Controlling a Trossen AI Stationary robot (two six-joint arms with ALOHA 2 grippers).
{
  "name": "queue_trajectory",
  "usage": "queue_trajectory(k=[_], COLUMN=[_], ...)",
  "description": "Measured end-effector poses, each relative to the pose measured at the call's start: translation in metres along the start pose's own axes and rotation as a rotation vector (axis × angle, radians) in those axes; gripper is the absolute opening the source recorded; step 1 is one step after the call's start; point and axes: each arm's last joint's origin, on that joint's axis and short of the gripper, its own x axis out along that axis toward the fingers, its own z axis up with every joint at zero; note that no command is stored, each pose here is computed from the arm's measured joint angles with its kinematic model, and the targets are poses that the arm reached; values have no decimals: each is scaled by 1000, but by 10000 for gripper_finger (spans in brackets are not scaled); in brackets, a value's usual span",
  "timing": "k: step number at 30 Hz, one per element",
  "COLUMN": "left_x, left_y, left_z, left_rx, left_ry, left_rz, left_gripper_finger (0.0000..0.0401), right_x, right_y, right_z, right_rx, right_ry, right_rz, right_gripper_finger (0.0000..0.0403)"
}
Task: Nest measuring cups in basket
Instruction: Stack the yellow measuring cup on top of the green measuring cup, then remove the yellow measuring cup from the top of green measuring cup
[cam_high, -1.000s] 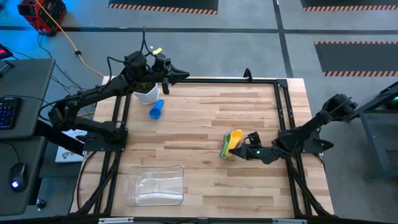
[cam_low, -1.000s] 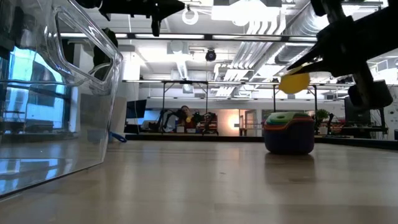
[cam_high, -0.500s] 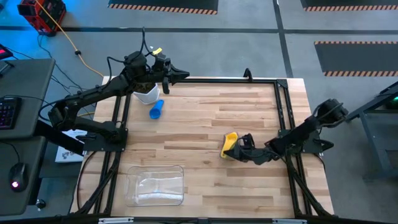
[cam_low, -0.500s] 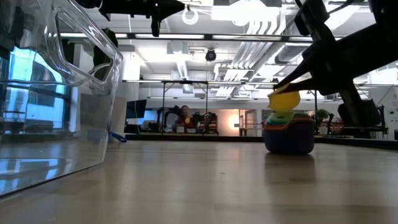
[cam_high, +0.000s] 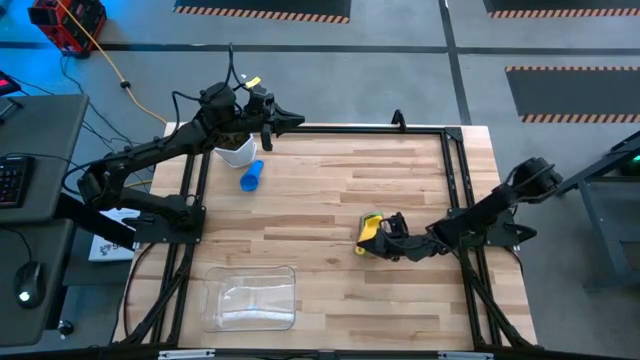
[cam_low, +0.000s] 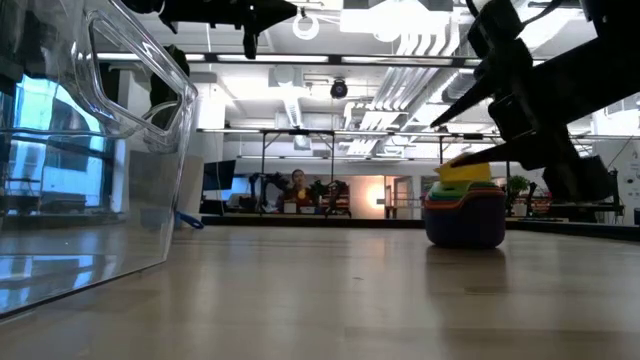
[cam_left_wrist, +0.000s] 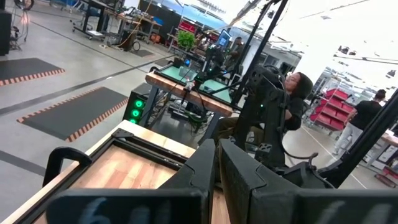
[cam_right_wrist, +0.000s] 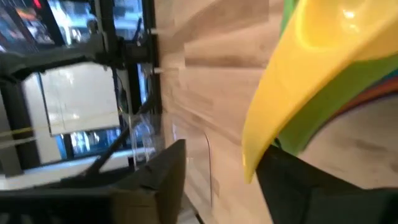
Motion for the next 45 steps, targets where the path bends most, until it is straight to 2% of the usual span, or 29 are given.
queue_trajectory(k=[4,7,16,22,31,34,37,42,45], left_x=[0,0,0,0,0,0,0,0,0], left_y=[0,0,0,0,0,0,0,-1,-1], left_z=[0,0,0,0,0,0,0,0,0], left_rx=[-1,0,0,-1,1,1,0,0,0], left_ry=[0,0,1,1,1,1,1,2,1], left_rz=[0,-1,-2,-2,-2,-2,-2,-3,-3], left_gripper_finger=[15,15,15,15,15,15,15,15,15], right_x=[-10,-18,-40,-41,-46,-56,-65,-67,-63], right_y=[7,13,22,20,19,25,29,24,19], right_z=[4,11,24,21,16,13,10,6,7], right_rx=[-5,16,12,29,-23,-42,-60,-85,-24], right_ry=[-5,-46,-4,103,276,308,286,189,87], right_rz=[-8,-8,-58,-111,-151,-102,-50,-58,-74], right_gripper_finger=[208,211,212,212,204,188,153,54,9])
